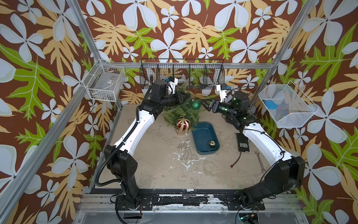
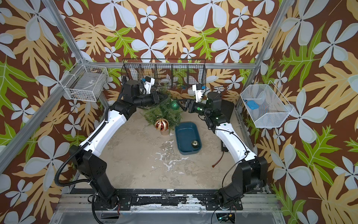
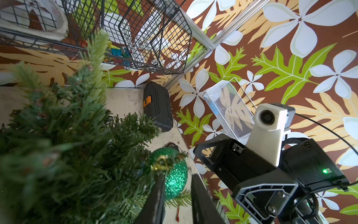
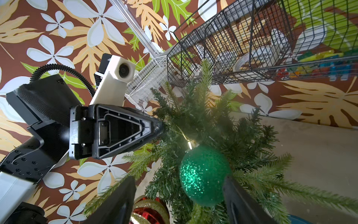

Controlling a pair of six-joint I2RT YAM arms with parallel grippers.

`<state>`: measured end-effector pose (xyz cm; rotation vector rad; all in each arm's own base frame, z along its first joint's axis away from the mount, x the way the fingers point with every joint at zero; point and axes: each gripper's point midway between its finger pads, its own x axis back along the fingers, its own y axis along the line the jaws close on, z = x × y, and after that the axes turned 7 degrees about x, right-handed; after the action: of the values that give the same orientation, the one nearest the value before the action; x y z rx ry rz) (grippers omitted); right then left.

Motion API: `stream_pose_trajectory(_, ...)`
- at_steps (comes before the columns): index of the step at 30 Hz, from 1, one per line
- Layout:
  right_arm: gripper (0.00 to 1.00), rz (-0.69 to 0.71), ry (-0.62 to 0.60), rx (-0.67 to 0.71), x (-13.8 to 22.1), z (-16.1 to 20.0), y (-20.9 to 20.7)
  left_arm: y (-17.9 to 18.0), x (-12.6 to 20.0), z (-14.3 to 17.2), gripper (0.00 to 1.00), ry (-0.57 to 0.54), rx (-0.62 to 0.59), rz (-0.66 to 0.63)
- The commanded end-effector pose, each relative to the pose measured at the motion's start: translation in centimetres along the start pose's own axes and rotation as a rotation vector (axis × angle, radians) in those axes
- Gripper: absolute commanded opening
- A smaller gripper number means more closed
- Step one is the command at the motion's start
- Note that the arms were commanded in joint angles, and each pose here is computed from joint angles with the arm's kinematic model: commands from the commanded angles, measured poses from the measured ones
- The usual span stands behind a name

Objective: Decorate the small christmas tree with ornaments
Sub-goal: Hang an ornament on the christmas tree, then pick up an ornament from the container.

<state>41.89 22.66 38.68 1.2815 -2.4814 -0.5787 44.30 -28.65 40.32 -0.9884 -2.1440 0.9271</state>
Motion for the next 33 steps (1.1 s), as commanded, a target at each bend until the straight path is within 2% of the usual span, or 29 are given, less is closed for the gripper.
stream_pose_trajectory(1, 0.74, 0.021, -0.008, 0.023, 0.6, -0.2, 0.3, -1.0, 0.7, -0.8, 0.32, -0.034, -0.030, 0.021)
stream_pose_trajectory(7, 0.74, 0.064, -0.025, 0.037, 2.0, -0.5, 0.6, -1.6, 1.7, -0.8, 0.39, -0.051, -0.039, 0.025)
stream_pose_trajectory(12, 0.76, 0.142, -0.031, 0.043, 3.5, -0.5, 0.5, -2.4, 3.2, -0.7, 0.56, -0.085, -0.065, 0.038)
stream_pose_trajectory(19, 0.83, 0.354, -0.048, 0.047, 7.6, -0.2, -0.3, -2.8, 6.5, -0.3, 0.61, -0.151, -0.092, 0.042)
stream_pose_trajectory(22, 0.82, 0.463, -0.015, 0.025, 9.3, 1.7, -1.7, -2.2, 9.0, 0.3, 0.61, -0.199, -0.097, 0.029)
stream_pose_trajectory(26, 0.80, 0.548, 0.037, 0.014, 11.2, 4.7, -2.8, -1.6, 12.7, 1.5, 0.72, -0.304, -0.136, -0.001)
stream_pose_trajectory(33, 0.78, 0.670, 0.247, -0.057, 13.0, 14.1, -6.5, 0.9, 16.6, 6.4, 0.73, -0.319, -0.148, -0.074)
